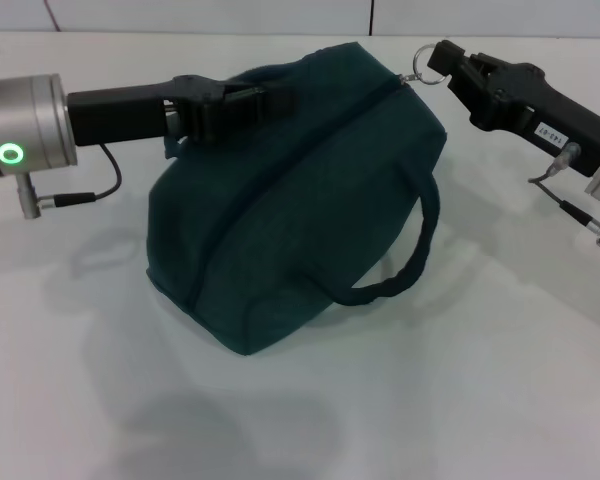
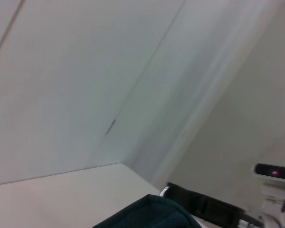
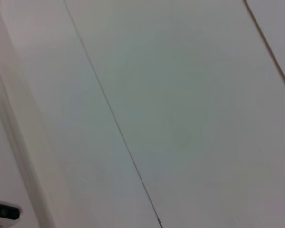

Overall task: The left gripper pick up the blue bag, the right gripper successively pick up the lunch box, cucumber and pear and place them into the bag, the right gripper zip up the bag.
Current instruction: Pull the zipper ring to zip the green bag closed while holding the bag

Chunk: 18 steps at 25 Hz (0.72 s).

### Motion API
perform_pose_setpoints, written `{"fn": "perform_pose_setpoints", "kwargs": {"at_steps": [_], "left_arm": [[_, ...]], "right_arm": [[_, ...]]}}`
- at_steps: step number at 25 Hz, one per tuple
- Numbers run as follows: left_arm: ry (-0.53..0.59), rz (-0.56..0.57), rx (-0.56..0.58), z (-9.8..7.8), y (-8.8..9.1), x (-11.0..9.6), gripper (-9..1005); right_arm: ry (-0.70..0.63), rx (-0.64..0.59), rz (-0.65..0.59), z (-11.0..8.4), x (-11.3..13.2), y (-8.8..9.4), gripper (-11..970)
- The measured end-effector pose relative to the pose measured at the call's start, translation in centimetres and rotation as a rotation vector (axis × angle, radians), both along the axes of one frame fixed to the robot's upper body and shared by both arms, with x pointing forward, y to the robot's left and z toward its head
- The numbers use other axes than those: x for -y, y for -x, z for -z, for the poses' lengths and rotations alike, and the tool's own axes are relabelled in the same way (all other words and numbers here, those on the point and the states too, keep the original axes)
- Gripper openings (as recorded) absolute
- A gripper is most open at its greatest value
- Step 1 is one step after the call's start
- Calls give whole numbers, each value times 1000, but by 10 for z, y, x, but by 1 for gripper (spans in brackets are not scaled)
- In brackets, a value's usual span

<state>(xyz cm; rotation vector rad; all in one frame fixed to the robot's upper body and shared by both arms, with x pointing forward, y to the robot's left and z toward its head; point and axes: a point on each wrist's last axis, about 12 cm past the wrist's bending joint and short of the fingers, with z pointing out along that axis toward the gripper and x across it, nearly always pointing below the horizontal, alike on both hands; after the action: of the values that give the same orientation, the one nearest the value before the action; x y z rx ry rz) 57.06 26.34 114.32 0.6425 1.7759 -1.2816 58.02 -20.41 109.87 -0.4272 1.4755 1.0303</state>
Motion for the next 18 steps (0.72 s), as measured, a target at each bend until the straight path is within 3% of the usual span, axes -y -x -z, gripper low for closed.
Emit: {"fn": "perform_pose_setpoints", "kwargs": {"at_steps": [18], "left_arm": [[83, 113, 42, -5, 15, 9, 78]], "right_arm": [[-11, -60, 56, 8, 12, -3, 7]]}}
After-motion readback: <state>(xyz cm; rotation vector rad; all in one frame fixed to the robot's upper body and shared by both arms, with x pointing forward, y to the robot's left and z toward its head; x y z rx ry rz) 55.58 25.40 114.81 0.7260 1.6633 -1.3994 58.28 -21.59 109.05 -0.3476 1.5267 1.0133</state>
